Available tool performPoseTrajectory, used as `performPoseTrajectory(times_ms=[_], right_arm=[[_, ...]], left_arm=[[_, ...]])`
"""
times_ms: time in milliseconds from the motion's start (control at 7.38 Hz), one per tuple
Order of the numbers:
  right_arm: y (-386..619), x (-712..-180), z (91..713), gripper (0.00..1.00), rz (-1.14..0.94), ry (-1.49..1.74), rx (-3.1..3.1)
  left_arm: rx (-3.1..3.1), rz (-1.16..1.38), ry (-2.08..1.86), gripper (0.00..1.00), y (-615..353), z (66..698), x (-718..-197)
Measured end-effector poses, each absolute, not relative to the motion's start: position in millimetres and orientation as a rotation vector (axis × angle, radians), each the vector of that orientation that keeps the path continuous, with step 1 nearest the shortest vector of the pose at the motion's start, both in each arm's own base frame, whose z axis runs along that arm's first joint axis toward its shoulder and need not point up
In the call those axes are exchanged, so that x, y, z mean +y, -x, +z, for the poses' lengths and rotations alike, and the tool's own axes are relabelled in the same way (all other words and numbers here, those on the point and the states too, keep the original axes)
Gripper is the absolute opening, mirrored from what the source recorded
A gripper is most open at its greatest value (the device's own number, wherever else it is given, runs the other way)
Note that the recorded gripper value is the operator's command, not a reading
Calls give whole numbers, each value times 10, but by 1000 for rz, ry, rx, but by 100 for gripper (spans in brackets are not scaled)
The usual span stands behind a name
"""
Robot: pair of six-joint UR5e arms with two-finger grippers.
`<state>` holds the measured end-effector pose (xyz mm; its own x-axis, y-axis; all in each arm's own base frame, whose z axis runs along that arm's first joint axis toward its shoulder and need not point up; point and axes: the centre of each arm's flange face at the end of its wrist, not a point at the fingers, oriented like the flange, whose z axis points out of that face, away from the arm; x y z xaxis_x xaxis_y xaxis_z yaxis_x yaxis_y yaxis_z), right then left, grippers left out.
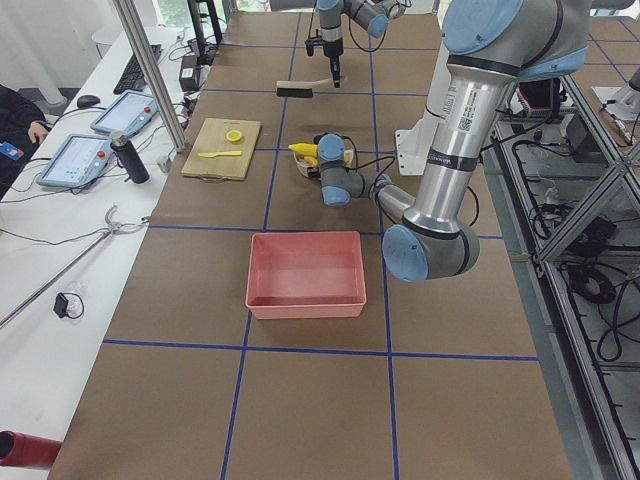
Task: Sweep and dump trash into bin
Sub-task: 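Withdraw the right gripper with the brush to the table edge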
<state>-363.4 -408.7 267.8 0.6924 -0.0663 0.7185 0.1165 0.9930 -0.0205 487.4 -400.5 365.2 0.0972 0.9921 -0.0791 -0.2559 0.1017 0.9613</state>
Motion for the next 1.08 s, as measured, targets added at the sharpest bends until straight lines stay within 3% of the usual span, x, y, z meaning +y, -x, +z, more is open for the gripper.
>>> performPoseTrajectory(times_ms=[407,814,1085], right_arm=[[2609,-4390,3813,0,-72,83,-686],[1825,-4270,4957,0,-68,92,-682],[1519,-4142,5400,0,-61,87,-706]], left_arm=[[994,1198,-993,25,-4874,3650,-4004],[994,1199,-997,18,-4870,3639,-4002],[995,1199,-998,12,-4869,3636,-4001]])
